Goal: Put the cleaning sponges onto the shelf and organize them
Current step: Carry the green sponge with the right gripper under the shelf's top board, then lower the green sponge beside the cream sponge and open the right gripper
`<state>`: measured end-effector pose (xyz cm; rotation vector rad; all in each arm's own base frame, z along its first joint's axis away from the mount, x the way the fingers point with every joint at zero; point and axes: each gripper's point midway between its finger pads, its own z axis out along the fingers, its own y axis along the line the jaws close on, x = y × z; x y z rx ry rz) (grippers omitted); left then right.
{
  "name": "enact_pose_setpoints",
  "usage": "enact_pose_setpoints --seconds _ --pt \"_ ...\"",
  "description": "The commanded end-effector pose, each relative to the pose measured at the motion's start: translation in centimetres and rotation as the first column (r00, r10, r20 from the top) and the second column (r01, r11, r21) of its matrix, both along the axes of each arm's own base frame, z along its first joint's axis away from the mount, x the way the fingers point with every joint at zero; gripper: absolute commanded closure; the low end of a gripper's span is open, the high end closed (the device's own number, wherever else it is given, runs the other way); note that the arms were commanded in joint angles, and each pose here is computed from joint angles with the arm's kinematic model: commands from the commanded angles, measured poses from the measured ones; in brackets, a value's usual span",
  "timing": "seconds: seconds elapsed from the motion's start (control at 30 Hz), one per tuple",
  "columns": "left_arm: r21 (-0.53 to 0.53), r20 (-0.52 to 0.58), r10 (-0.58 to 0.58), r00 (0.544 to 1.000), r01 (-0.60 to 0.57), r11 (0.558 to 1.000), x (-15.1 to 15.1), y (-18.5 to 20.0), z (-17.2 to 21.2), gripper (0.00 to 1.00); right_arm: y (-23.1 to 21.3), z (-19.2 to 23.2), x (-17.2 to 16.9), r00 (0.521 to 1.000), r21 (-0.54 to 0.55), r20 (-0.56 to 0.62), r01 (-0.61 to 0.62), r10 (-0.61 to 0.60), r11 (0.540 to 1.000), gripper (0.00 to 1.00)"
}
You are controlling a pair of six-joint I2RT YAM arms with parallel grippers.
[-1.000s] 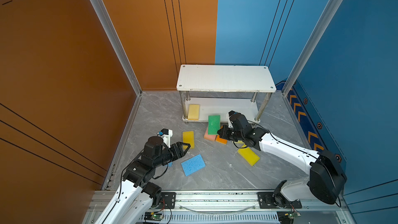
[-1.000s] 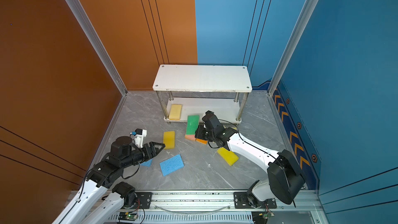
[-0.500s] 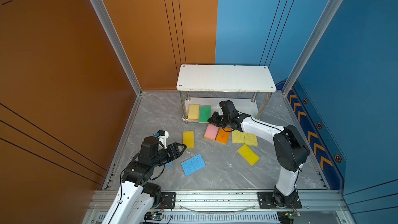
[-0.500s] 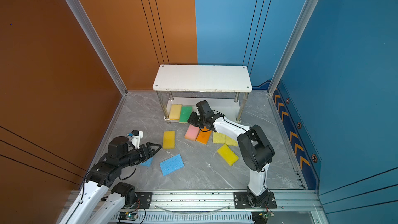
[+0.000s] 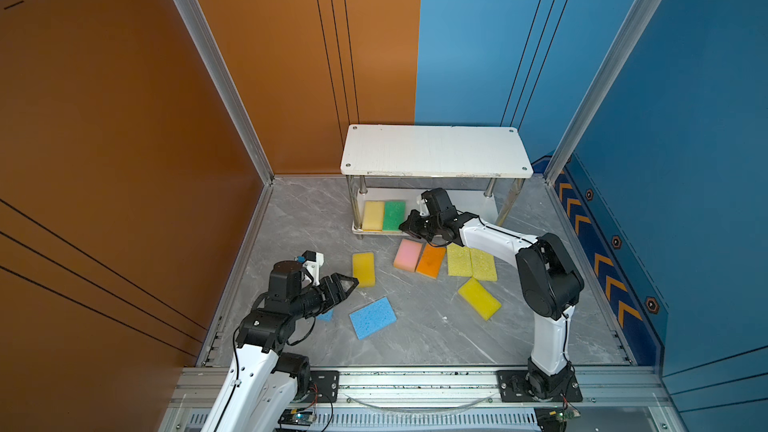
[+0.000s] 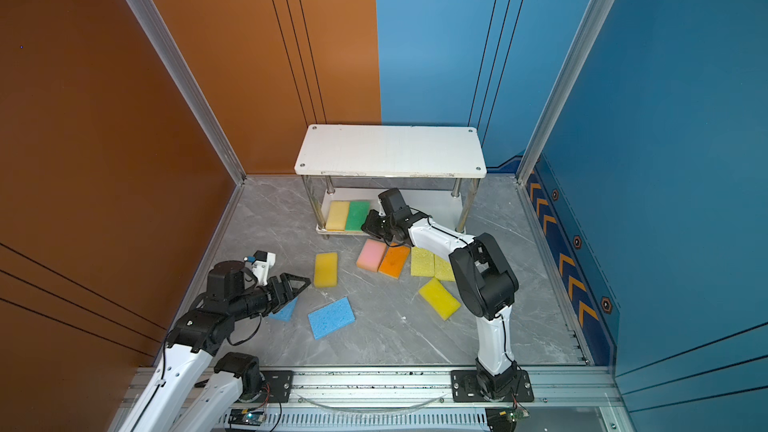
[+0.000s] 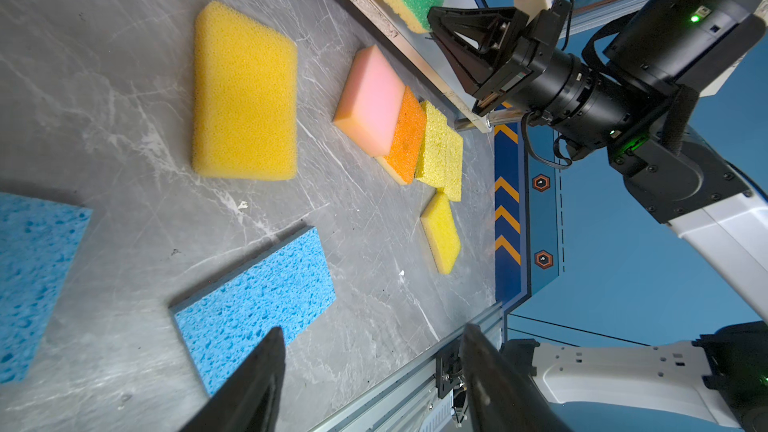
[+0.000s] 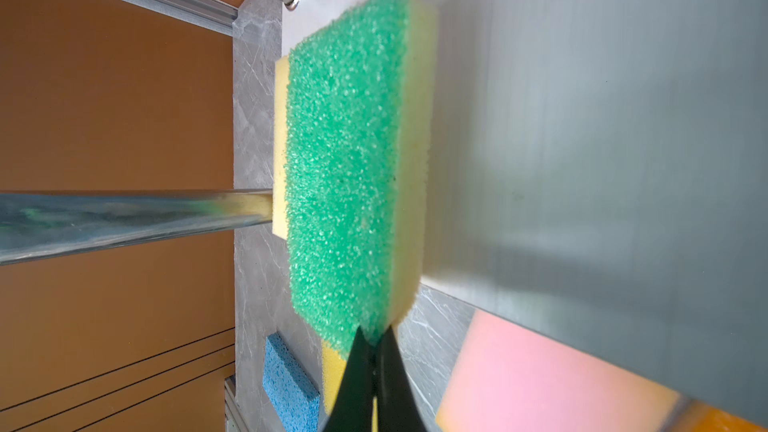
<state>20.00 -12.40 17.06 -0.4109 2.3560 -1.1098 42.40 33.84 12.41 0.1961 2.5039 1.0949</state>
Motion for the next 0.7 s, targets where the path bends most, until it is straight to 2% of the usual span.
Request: enact_pose_setpoints --seconds 0.0,0.67 --pt "-0.003 0.000 -0.022 1.000 0.022 1.000 -0.2 -0.1 -0.4 0.33 -0.7 1.5 0.1 1.000 0.002 0.015 -0.021 0.021 1.000 1.00" --pt "-0.008 -0.006 -0.007 1.000 0.007 1.000 -0.1 0.1 -0.4 0.32 -0.8 -0.8 1.8 0.998 -0.014 -0.032 -0.052 0.052 0.999 1.00"
